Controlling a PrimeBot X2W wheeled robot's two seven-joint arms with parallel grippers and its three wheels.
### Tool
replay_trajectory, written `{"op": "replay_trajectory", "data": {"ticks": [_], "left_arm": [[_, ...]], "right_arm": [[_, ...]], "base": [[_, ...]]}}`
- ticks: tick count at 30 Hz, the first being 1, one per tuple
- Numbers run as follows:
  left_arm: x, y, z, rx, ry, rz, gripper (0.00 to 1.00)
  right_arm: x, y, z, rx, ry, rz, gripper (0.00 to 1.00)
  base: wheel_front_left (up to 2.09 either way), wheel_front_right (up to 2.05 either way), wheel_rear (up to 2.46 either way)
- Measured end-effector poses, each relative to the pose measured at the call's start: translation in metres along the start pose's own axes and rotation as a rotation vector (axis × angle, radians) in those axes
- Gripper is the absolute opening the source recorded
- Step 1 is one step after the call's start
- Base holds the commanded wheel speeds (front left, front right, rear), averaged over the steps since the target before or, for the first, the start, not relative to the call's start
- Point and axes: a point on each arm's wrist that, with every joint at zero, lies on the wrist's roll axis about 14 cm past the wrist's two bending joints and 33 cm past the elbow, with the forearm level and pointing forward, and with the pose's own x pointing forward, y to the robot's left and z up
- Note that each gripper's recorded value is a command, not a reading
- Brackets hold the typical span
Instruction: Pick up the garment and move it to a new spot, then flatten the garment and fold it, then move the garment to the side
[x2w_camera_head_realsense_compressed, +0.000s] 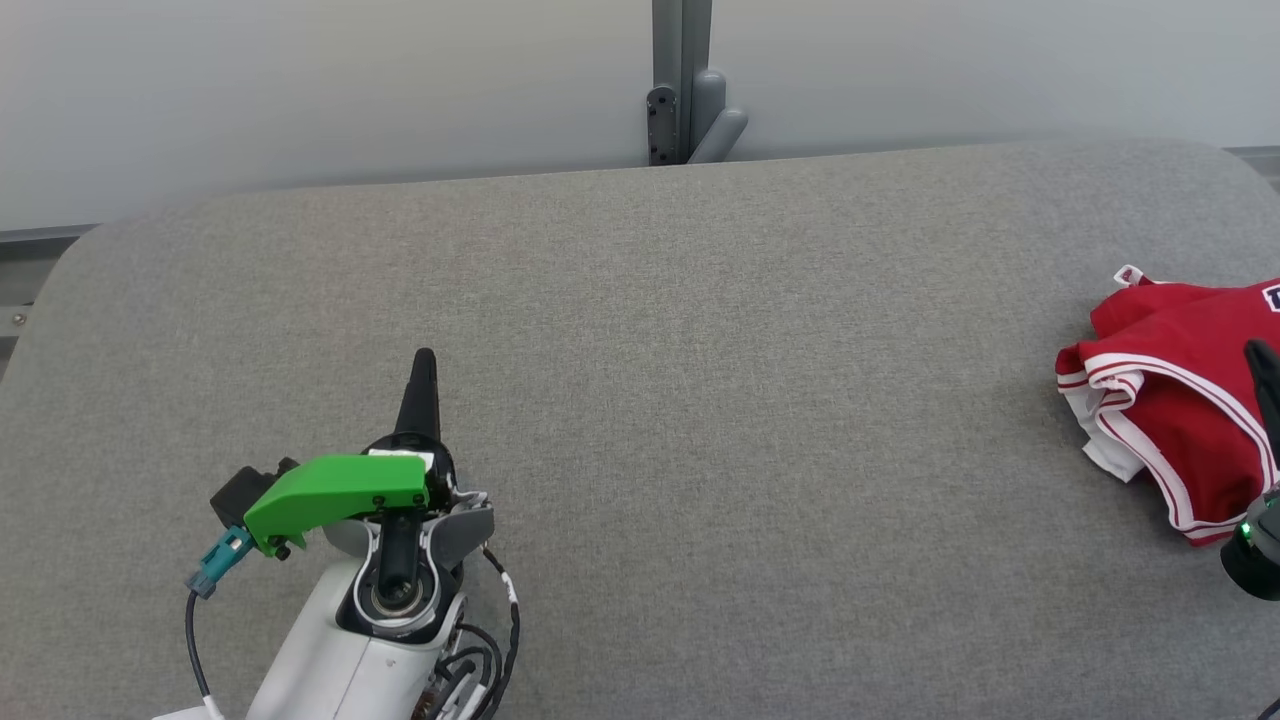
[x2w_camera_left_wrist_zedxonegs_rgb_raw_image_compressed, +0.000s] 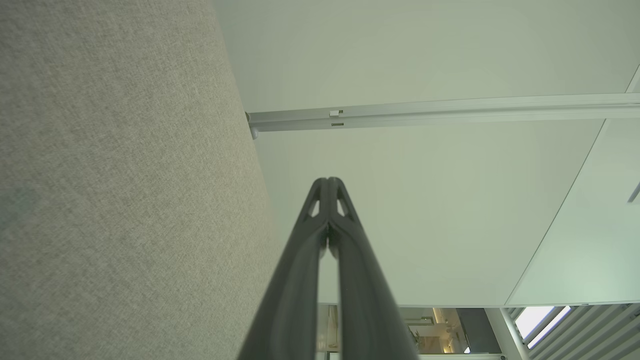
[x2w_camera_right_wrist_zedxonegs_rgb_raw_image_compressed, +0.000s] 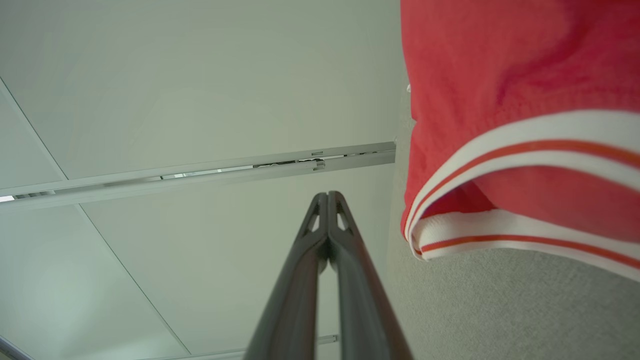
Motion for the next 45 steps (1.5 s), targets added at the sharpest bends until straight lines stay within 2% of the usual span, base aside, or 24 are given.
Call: {"op": "replay_trajectory", "data": {"ticks": [45], "left_arm": [[0.0000,-0.0001,0.0000,0.000,0.000,0.000,0.00]], "right_arm": [[0.0000,0.0000,0.0000,0.000,0.000,0.000,0.00]], "base": [[0.00,0.00,0.00]]}}
